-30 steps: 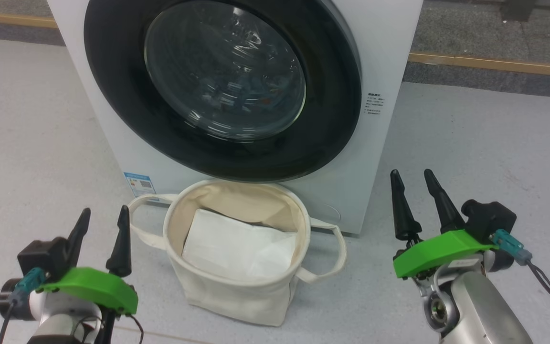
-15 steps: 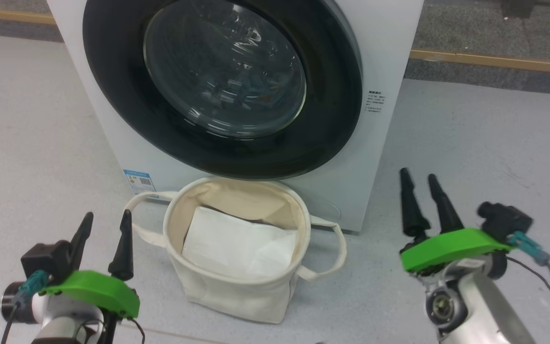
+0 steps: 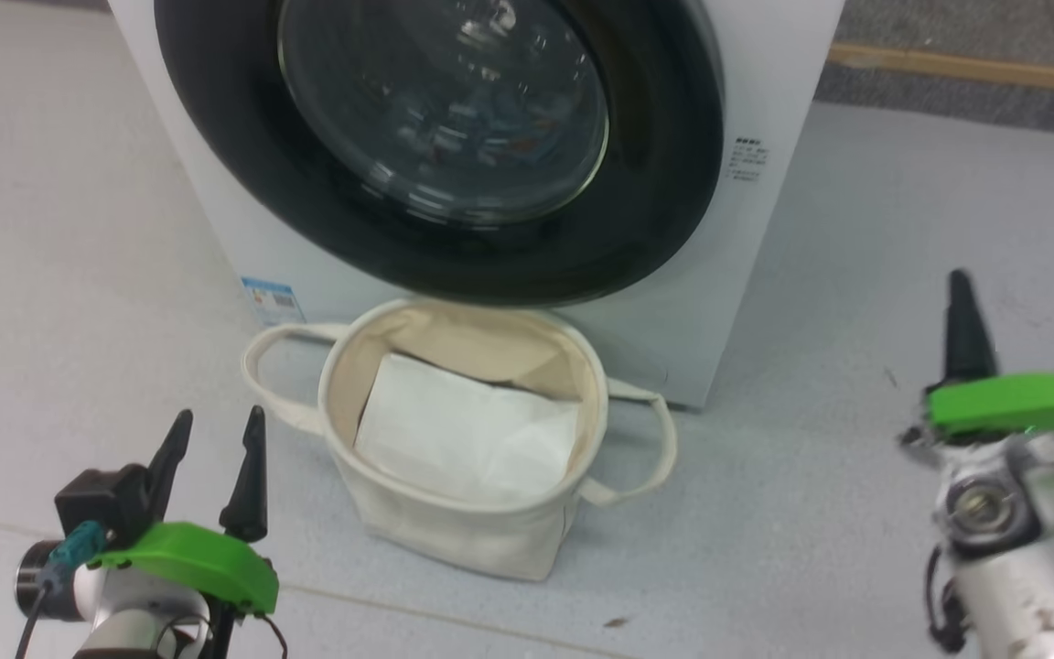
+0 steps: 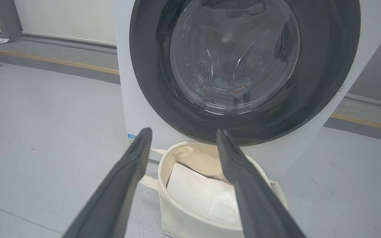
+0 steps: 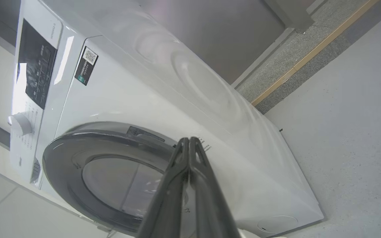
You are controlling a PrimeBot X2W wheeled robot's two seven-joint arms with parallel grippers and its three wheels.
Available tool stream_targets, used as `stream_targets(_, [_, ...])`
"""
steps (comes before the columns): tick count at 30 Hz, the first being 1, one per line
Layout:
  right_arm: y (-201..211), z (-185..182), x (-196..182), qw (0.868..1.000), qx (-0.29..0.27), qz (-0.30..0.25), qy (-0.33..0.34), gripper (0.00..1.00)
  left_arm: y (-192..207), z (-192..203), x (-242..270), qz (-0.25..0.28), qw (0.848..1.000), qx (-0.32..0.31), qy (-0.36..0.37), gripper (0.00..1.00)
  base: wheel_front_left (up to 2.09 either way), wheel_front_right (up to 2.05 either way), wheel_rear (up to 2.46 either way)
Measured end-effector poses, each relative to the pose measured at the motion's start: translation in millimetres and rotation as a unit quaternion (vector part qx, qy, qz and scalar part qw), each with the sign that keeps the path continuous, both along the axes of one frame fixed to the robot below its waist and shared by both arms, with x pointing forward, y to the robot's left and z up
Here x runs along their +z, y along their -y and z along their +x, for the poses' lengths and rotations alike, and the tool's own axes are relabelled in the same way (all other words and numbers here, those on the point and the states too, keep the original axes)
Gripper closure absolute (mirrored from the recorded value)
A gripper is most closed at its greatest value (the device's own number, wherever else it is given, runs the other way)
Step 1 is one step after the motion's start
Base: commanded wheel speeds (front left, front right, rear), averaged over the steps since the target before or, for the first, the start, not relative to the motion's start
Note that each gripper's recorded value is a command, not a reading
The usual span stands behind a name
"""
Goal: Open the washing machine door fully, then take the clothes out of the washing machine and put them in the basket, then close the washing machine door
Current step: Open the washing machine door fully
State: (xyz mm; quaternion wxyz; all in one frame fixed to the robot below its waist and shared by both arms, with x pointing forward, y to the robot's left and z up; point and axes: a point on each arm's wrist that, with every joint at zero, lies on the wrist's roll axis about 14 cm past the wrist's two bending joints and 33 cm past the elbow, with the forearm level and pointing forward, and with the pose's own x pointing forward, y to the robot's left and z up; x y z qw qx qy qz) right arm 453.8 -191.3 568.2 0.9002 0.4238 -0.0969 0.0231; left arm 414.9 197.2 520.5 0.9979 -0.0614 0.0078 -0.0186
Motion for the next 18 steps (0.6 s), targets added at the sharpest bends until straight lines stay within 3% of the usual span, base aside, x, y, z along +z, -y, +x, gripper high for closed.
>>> stream_targets(9, [17,53,14,0.996,0.051,0.068,-0.026,1.00,3,11,-29,-0.009,0.999,0.002,-0.031,0.00,0.00,0.00,0.00])
stream_targets(18, [-26,104,23,0.978,0.176,0.078,-0.084,1.00,6,16,-56,-0.022,0.998,0.004,-0.059,0.00,0.00,0.00,0.00])
